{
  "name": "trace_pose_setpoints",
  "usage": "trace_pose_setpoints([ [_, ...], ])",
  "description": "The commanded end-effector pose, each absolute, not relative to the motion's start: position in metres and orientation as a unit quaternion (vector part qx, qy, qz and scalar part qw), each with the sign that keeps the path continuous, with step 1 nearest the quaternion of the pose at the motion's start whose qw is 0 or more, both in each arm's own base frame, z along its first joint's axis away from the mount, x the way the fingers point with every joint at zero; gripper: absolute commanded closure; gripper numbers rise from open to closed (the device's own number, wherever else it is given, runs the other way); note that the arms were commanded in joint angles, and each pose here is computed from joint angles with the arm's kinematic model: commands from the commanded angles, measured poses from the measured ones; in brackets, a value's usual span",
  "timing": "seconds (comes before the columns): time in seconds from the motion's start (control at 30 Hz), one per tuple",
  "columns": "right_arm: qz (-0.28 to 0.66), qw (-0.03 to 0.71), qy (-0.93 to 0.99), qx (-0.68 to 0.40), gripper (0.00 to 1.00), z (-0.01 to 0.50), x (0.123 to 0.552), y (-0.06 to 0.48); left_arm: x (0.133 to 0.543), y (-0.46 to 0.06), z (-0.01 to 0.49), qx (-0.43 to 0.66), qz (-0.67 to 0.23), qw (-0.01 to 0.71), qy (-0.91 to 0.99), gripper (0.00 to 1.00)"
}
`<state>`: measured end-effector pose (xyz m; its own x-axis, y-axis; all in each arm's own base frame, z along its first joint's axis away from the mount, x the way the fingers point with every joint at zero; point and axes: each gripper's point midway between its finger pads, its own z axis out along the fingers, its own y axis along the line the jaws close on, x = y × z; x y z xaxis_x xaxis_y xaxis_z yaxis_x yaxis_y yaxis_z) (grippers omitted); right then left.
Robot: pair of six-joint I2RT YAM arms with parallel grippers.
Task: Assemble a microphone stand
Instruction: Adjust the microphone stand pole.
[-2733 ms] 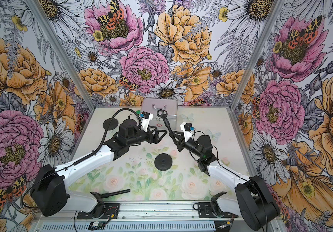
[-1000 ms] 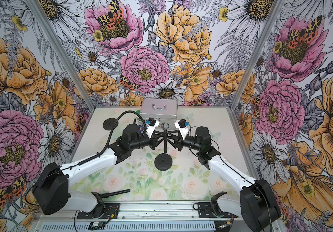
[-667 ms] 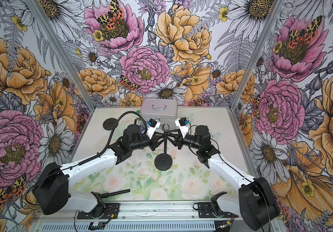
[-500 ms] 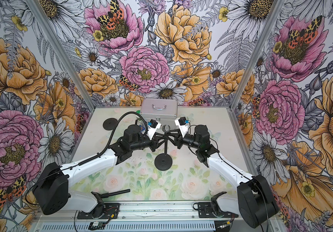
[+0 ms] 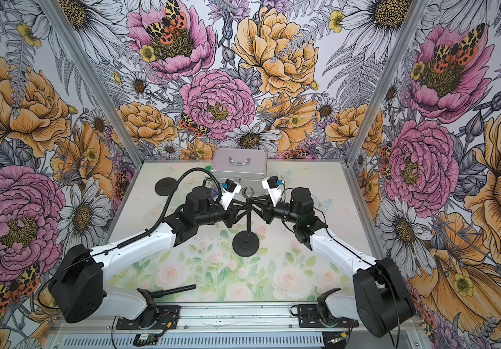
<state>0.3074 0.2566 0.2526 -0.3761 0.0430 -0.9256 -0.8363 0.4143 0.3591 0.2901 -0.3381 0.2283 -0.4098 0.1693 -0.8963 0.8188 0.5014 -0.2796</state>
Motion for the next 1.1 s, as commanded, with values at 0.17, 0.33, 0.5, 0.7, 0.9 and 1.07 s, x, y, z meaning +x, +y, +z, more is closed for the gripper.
trace_pose_setpoints([
  [0.17, 0.492, 0.454, 0.679, -0.301, 0.68, 0.254, 0.308, 0.268, 0.259, -0.351, 0.271, 0.379, -0.432, 0.453, 0.681, 0.79],
  [0.33, 0.514, 0.427, 0.665, -0.333, 0.61, 0.247, 0.296, 0.274, 0.25, -0.353, 0.279, 0.392, -0.45, 0.447, 0.666, 0.81],
  [0.5, 0.532, 0.41, 0.656, -0.345, 0.75, 0.25, 0.291, 0.278, 0.253, -0.352, 0.283, 0.387, -0.455, 0.448, 0.665, 0.81],
  [0.7, 0.505, 0.443, 0.663, -0.33, 0.85, 0.253, 0.3, 0.273, 0.266, -0.345, 0.284, 0.358, -0.45, 0.46, 0.676, 0.64],
  [0.9, 0.453, 0.52, 0.664, -0.288, 0.9, 0.28, 0.319, 0.258, 0.271, -0.346, 0.27, 0.349, -0.44, 0.453, 0.692, 0.39],
  [1.07, 0.423, 0.612, 0.625, -0.235, 0.9, 0.32, 0.323, 0.234, 0.273, -0.341, 0.261, 0.333, -0.434, 0.462, 0.698, 0.31],
])
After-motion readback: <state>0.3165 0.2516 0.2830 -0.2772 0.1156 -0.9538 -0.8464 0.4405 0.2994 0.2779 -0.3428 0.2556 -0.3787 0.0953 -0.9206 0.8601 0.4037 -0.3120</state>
